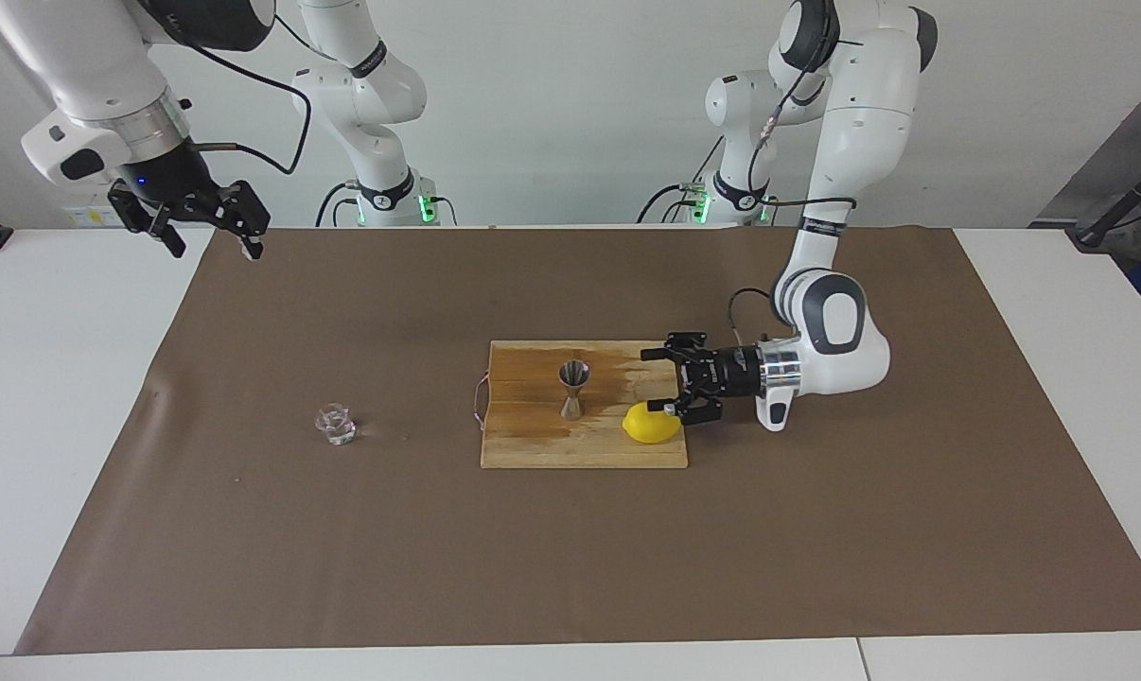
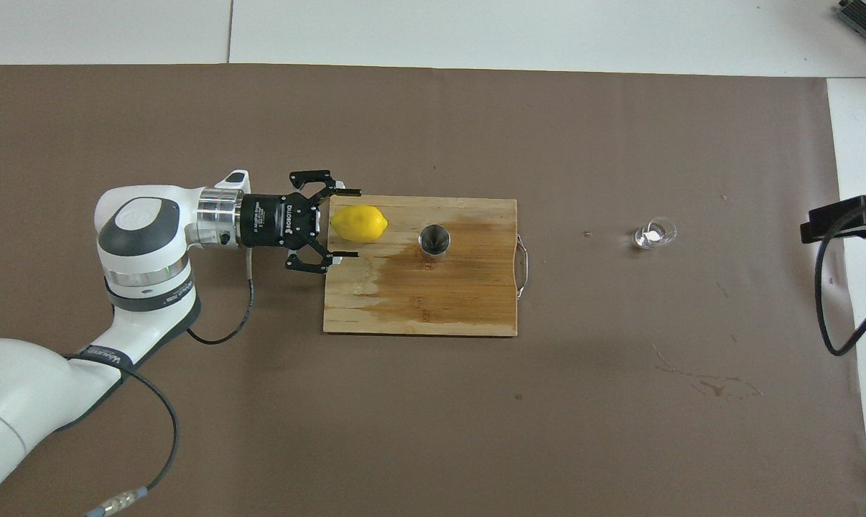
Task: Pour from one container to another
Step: 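Withdraw the left gripper while the right gripper moves toward the glass, then grasp the small clear glass with the right gripper, then lift the clear glass with the right gripper over the cutting board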
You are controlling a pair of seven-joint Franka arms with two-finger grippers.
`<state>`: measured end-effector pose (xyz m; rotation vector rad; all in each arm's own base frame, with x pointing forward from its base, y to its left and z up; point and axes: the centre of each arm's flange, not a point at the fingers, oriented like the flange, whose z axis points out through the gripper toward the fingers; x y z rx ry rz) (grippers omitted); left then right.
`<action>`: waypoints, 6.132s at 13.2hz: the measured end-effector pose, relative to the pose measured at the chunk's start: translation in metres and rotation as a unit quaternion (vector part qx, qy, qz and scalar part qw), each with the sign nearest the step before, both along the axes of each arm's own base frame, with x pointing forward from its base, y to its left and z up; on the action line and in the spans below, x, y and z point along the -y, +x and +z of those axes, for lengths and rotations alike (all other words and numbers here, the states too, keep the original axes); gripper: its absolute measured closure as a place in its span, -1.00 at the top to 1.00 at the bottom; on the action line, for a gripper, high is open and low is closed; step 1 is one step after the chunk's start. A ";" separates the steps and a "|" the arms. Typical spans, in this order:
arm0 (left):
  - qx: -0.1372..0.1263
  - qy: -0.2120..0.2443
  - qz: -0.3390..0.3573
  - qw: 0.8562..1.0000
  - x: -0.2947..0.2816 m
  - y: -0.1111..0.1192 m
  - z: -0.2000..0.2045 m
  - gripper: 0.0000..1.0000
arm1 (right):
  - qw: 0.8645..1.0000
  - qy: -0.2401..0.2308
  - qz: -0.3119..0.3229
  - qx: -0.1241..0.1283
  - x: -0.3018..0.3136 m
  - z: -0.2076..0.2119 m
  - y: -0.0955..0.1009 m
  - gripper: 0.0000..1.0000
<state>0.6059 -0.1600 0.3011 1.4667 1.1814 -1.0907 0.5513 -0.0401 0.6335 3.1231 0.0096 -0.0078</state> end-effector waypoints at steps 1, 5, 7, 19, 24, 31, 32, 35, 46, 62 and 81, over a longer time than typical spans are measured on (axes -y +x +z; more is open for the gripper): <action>0.018 0.020 -0.012 1.000 -0.024 0.006 0.012 1.00 | 1.000 0.007 0.018 0.002 -0.001 -0.002 0.003 1.00; 0.086 0.109 -0.074 0.987 -0.091 0.024 0.064 1.00 | 0.994 0.062 0.084 0.020 -0.009 -0.020 0.022 1.00; 0.112 0.155 -0.108 0.976 -0.111 0.030 0.089 1.00 | 0.985 0.100 0.133 0.034 -0.005 -0.039 0.037 1.00; 0.386 0.405 -0.390 0.731 -0.135 0.001 0.235 1.00 | 0.870 0.273 0.372 0.171 0.117 -0.237 0.064 1.00; 0.435 0.450 -0.436 0.647 -0.094 -0.013 0.279 1.00 | 0.820 0.321 0.413 0.230 0.133 -0.309 0.050 1.00; 0.494 0.442 -0.473 0.580 -0.097 -0.015 0.301 1.00 | 0.771 0.344 0.454 0.283 0.121 -0.361 0.046 1.00; 0.496 0.440 -0.477 0.577 -0.100 -0.017 0.303 1.00 | 0.765 0.347 0.457 0.292 0.116 -0.363 0.048 1.00; 0.483 0.437 -0.484 0.585 -0.115 -0.023 0.306 1.00 | 0.749 0.357 0.470 0.301 0.095 -0.375 0.053 1.00; 0.422 0.397 -0.527 0.622 -0.138 -0.044 0.294 1.00 | 0.728 0.359 0.501 0.301 0.081 -0.396 0.053 1.00; 0.443 0.410 -0.524 0.601 -0.125 -0.053 0.299 1.00 | 0.722 0.359 0.506 0.304 0.070 -0.398 0.056 1.00; 0.441 0.409 -0.525 0.602 -0.126 -0.053 0.298 1.00 | 0.728 0.314 0.522 0.315 0.058 -0.362 0.083 -0.01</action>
